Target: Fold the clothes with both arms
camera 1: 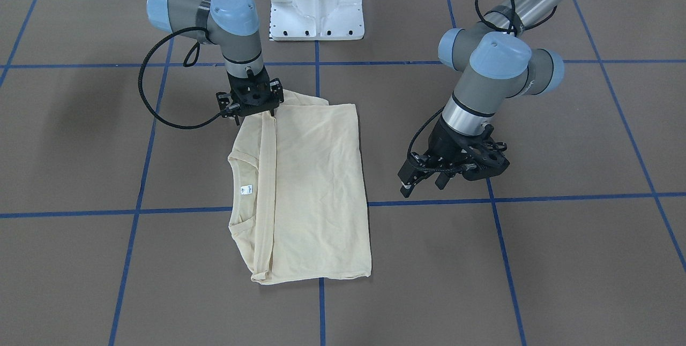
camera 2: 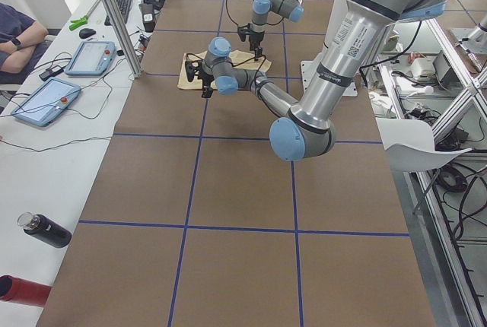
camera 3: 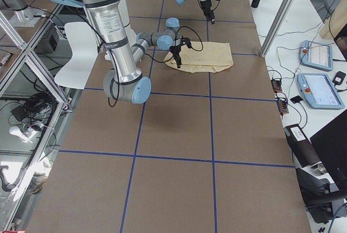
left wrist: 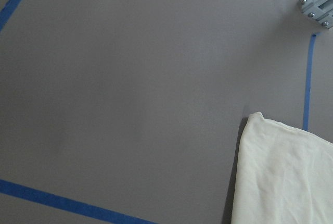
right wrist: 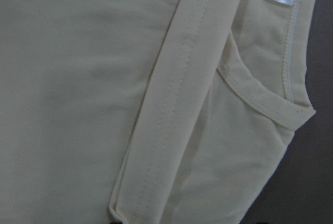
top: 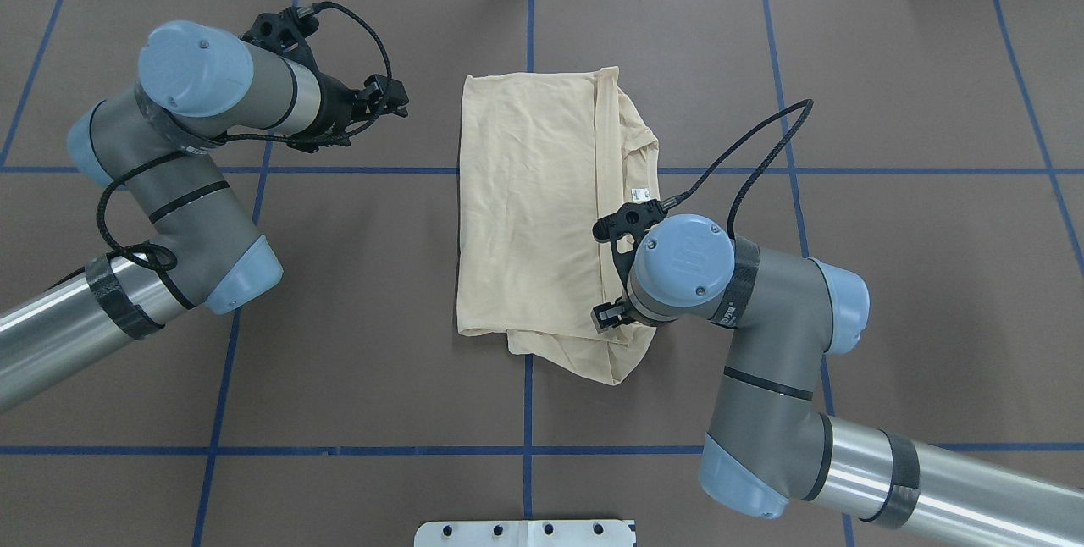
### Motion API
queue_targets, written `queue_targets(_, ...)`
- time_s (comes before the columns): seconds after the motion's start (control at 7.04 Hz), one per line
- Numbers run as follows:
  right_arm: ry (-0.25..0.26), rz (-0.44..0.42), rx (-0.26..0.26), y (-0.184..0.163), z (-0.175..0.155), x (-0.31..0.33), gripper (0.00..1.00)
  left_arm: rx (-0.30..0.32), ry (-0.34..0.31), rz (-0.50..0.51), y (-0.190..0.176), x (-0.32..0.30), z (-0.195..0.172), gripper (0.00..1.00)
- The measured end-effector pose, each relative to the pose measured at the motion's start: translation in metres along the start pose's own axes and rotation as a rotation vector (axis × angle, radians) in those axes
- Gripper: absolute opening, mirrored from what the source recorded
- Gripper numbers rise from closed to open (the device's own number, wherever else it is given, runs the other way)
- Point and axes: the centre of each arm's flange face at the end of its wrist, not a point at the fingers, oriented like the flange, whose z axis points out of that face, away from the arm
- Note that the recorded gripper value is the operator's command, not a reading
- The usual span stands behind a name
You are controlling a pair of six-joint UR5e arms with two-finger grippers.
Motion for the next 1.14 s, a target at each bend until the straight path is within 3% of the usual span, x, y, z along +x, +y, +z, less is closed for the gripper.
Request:
queue_targets(0.43, 0.005, 0.022, -0.02, 0.016, -0.007, 0.045, 0.9, -0.001, 0.004, 0.001, 0.001, 0.003, -0.001, 0.99)
queue_targets(0.71, -0.039, 0.013, 0.025, 0.008, -0.03, 0.032, 0.9, -0.001, 0.004, 0.001, 0.001, 0.003, -0.001, 0.99)
queue_targets(0.85, -0.058, 0.008, 0.049, -0.005, -0.038, 0.015, 0.84, 0.0, 0.003, 0.001, 0.001, 0.002, 0.0, 0.99)
queue_targets(0.99, -0.064, 0.006, 0.061, -0.017, -0.04, 0.001, 0.7, 0.0, 0.002, 0.001, 0.001, 0.001, 0.0, 0.99)
queue_targets(1.14, -0.063, 0.007, 0.062, -0.026, -0.037, -0.009, 0.66, 0.0, 0.002, 0.001, 0.001, 0.001, 0.0, 0.99)
